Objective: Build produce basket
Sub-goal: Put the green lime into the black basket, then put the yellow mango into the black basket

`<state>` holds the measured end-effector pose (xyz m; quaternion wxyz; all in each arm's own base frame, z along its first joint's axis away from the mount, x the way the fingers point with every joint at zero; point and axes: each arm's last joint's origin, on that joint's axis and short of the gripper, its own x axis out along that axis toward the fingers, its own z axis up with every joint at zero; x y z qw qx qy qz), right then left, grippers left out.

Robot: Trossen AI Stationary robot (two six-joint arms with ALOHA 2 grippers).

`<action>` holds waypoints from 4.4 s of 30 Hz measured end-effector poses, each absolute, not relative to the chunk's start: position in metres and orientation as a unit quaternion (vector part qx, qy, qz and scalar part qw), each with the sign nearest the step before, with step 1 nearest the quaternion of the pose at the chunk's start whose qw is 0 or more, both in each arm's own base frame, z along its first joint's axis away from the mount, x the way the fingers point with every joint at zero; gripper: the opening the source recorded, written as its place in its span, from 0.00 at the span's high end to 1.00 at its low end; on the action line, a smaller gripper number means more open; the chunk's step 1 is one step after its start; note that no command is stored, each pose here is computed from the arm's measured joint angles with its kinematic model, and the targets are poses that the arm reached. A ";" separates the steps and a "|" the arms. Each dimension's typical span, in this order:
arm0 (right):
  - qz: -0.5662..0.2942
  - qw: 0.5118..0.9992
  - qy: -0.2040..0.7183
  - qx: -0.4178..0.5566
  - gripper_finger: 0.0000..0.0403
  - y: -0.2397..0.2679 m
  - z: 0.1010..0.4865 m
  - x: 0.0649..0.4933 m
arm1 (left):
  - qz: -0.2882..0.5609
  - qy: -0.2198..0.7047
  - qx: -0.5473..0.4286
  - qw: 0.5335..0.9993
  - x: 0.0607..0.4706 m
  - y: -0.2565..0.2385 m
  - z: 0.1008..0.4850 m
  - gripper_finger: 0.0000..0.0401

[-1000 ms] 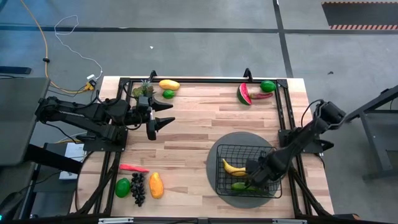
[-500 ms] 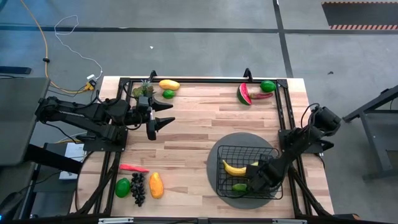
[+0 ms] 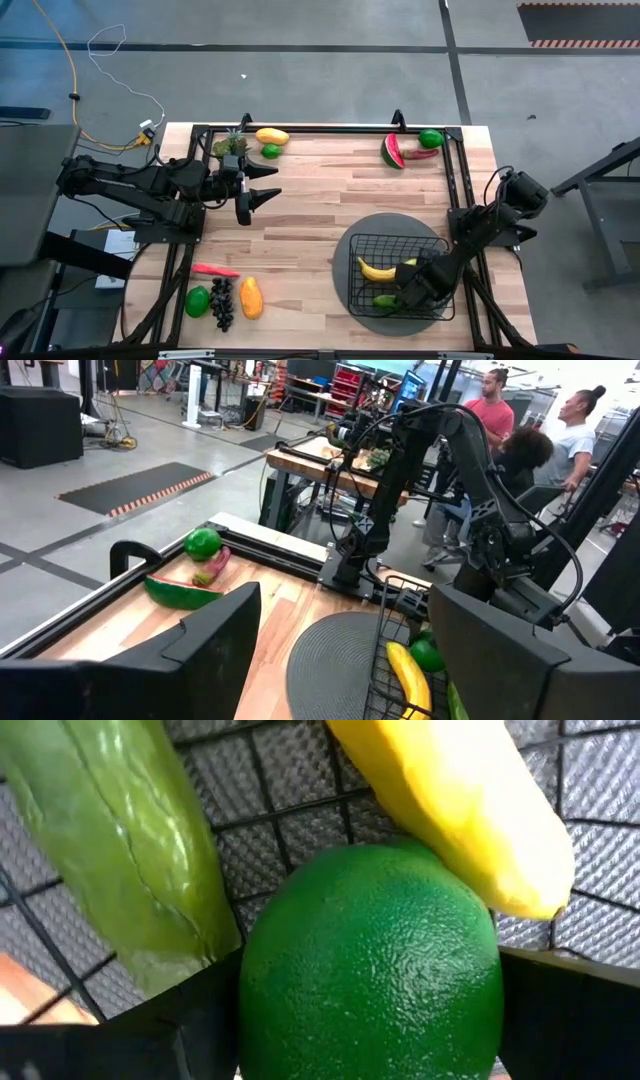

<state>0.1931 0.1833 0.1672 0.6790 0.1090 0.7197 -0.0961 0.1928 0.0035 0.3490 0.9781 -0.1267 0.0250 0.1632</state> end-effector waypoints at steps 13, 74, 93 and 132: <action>-0.103 0.698 0.703 0.088 0.25 0.182 0.167 0.194 | 0.163 0.025 -0.127 0.978 0.193 0.004 0.349 0.31; -0.004 0.760 0.641 0.108 0.01 0.160 0.233 0.172 | 0.164 0.025 -0.126 0.978 0.193 0.004 0.349 0.31; -0.144 0.947 0.182 0.224 0.01 0.074 0.267 0.147 | 0.163 0.027 -0.114 0.980 0.193 0.004 0.349 0.31; -0.130 0.986 0.065 0.085 0.01 0.019 0.309 0.180 | 0.139 0.050 -0.102 0.984 0.193 -0.002 0.346 0.31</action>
